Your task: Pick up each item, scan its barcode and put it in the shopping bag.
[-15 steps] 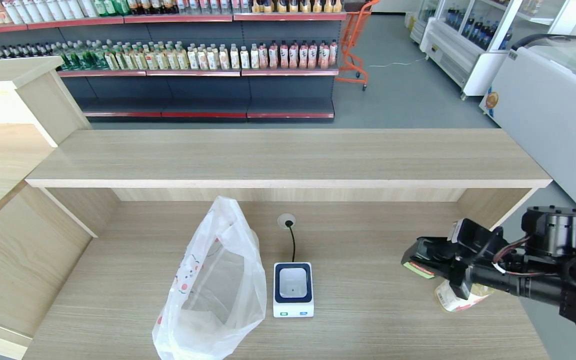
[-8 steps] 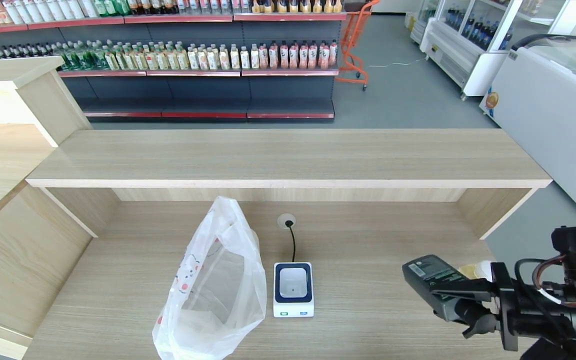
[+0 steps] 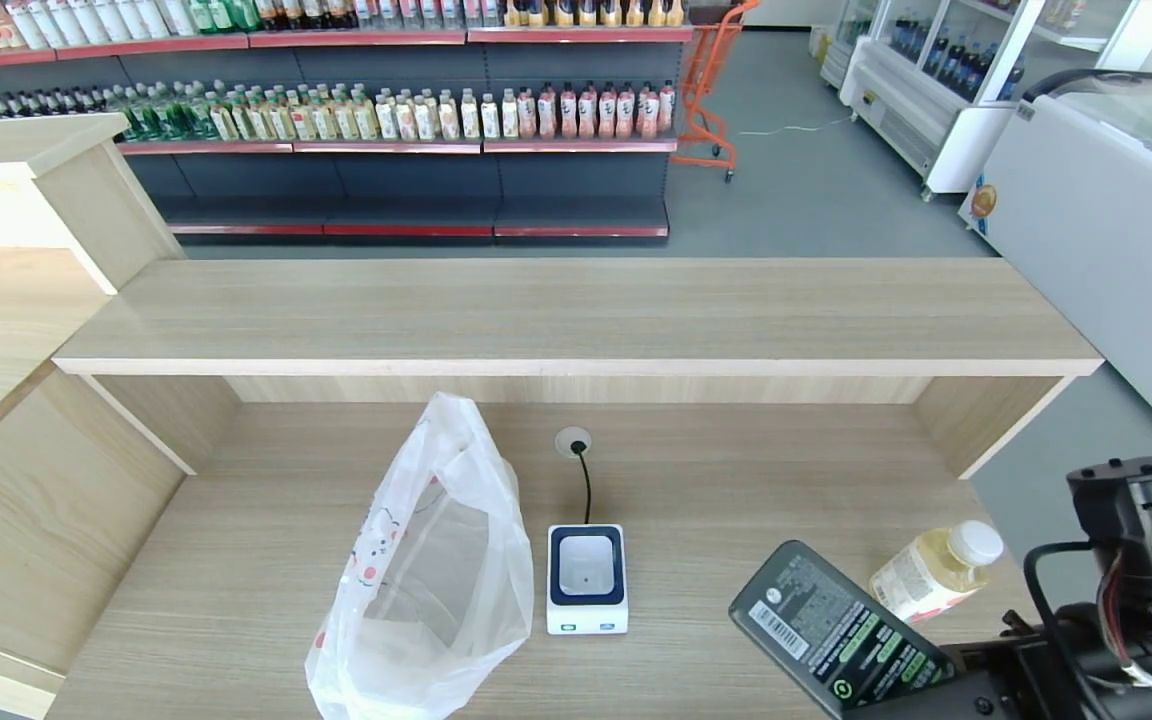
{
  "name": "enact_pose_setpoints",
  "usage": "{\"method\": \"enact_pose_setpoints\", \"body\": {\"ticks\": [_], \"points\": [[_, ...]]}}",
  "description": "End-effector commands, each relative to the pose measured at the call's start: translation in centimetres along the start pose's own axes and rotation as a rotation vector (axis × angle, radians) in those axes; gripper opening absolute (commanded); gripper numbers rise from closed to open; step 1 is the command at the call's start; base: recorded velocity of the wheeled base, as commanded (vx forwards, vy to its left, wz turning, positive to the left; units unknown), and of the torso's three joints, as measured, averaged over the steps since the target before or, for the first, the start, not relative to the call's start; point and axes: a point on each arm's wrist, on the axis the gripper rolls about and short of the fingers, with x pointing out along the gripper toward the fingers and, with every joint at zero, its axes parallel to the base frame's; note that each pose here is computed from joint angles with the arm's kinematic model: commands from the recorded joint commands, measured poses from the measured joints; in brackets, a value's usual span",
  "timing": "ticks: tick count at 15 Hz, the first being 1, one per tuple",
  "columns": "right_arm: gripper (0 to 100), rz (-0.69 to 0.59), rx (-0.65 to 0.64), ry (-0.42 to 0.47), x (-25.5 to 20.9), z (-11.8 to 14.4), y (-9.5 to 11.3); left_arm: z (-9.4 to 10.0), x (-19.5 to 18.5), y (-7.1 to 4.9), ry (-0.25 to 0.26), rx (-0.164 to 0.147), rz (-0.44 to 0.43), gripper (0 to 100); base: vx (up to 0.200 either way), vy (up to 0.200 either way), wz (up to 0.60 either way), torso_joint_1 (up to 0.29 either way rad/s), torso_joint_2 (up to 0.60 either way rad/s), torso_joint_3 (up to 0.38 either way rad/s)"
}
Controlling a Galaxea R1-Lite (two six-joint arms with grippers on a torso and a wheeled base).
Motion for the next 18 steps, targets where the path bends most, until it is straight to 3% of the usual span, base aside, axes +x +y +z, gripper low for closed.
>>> {"method": "enact_pose_setpoints", "body": {"ticks": [1, 3, 12, 18], "points": [[0, -0.045, -0.061, -0.081, 1.5, 0.7, -0.5, 0.0, 0.0, 0.0, -0.001, 0.0, 0.0, 100, 0.0, 0.0, 0.0, 0.0, 0.0, 0.0], [0, -0.071, -0.07, -0.142, 2.6, 1.1, -0.5, 0.0, 0.0, 0.0, -0.001, 0.0, 0.0, 100, 0.0, 0.0, 0.0, 0.0, 0.0, 0.0], [0, -0.057, 0.011, -0.187, 3.8, 0.9, 1.5, 0.0, 0.0, 0.0, -0.001, 0.0, 0.0, 100, 0.0, 0.0, 0.0, 0.0, 0.0, 0.0], [0, -0.063, 0.001, -0.184, 3.7, 1.0, 1.2, 0.0, 0.0, 0.0, -0.001, 0.0, 0.0, 100, 0.0, 0.0, 0.0, 0.0, 0.0, 0.0]]}}
